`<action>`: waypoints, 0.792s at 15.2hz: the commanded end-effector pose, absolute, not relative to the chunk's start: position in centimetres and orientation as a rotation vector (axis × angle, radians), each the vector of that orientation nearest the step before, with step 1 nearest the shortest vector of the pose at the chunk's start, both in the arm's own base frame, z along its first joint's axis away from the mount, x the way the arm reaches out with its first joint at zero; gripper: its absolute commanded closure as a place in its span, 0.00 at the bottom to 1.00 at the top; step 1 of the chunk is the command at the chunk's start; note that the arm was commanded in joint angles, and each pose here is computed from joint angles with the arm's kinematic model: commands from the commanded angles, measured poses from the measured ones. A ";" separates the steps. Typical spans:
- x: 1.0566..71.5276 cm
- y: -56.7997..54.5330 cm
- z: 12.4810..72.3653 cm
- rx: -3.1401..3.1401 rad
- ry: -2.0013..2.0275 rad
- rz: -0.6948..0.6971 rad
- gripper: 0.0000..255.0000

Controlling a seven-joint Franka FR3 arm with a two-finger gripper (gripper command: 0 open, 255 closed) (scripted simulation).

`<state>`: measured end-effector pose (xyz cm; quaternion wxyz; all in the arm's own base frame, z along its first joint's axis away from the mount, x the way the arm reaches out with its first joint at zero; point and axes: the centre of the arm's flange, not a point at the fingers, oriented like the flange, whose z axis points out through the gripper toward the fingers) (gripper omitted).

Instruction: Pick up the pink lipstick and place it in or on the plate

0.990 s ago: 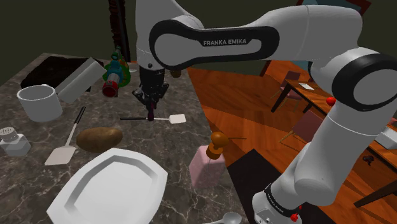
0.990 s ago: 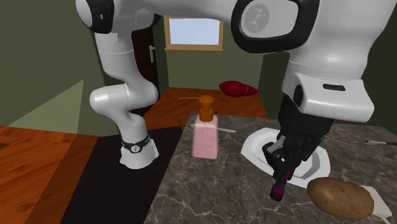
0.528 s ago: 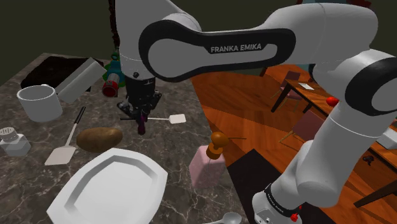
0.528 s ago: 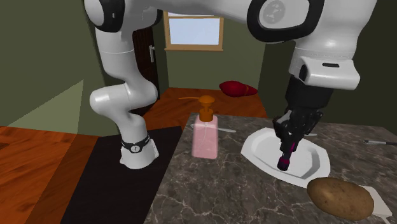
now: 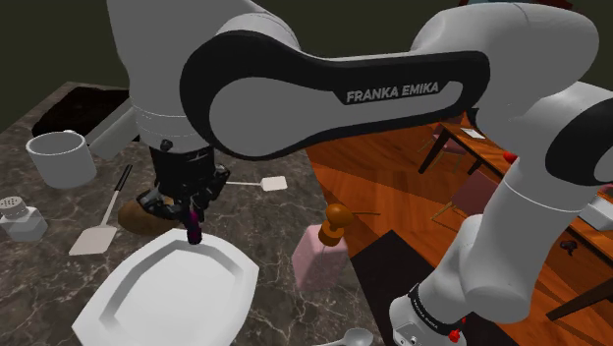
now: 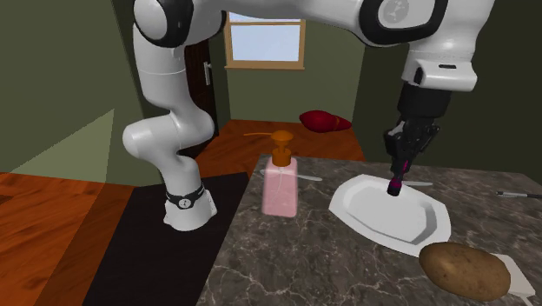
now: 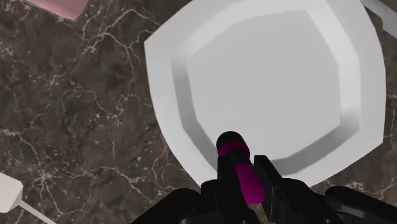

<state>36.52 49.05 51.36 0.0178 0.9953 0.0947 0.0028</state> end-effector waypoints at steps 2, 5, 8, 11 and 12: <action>33.9 51.8 51.9 3.092 0.292 0.009 1.00; 32.4 53.4 51.6 3.092 0.292 0.009 1.00; 32.4 53.4 50.0 3.092 0.292 0.009 1.00; 32.4 53.4 48.4 3.092 0.292 0.009 1.00; 32.4 53.4 47.9 3.092 0.292 0.009 1.00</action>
